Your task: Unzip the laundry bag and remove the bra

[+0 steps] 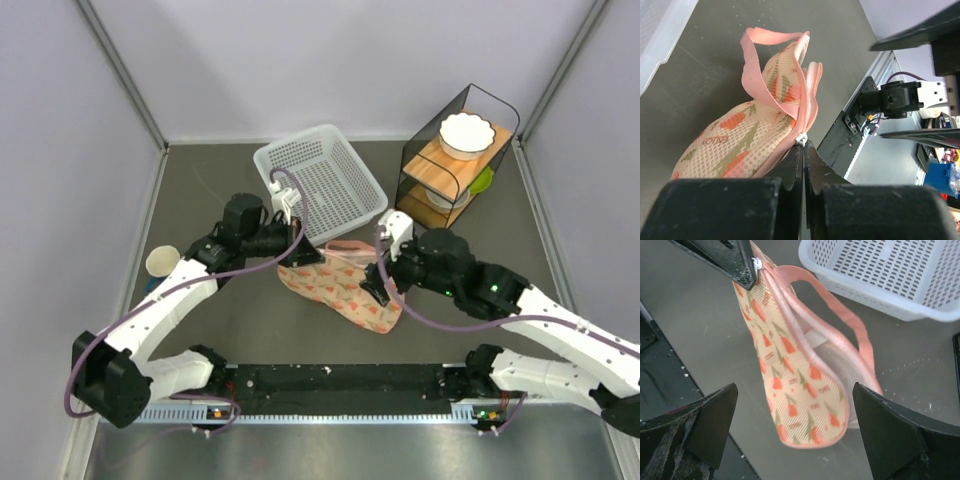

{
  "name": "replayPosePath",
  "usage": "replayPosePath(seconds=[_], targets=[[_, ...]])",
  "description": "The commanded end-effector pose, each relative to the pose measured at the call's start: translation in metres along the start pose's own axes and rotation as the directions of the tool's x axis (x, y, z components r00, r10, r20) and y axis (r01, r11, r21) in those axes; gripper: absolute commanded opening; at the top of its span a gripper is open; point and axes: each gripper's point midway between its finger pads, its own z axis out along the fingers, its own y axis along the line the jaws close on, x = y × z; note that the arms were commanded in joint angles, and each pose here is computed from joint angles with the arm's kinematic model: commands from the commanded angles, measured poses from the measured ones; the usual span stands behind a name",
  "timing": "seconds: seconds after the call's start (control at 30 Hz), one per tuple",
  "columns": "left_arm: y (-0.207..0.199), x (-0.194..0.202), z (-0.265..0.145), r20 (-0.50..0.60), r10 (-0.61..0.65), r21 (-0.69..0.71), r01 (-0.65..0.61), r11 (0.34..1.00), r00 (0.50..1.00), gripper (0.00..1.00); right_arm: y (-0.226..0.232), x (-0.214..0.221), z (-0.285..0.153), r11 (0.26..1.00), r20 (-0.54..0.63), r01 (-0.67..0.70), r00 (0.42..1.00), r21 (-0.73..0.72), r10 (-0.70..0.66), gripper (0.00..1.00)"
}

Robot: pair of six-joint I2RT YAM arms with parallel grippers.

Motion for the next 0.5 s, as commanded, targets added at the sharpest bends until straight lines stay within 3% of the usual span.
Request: replayPosePath(seconds=[0.0, 0.47], targets=[[-0.023, -0.013, -0.013, 0.072, 0.095, 0.060, -0.099, 0.993, 0.993, 0.00, 0.005, -0.032, 0.028, 0.988, 0.143, 0.155, 0.978, -0.014, -0.152, 0.99], [-0.029, -0.008, -0.016, 0.073, 0.078, 0.094, -0.084, 0.992, 0.994, 0.00, 0.032, -0.057, 0.087, 0.944, 0.188, 0.284, 0.949, -0.170, -0.252, 0.99]])
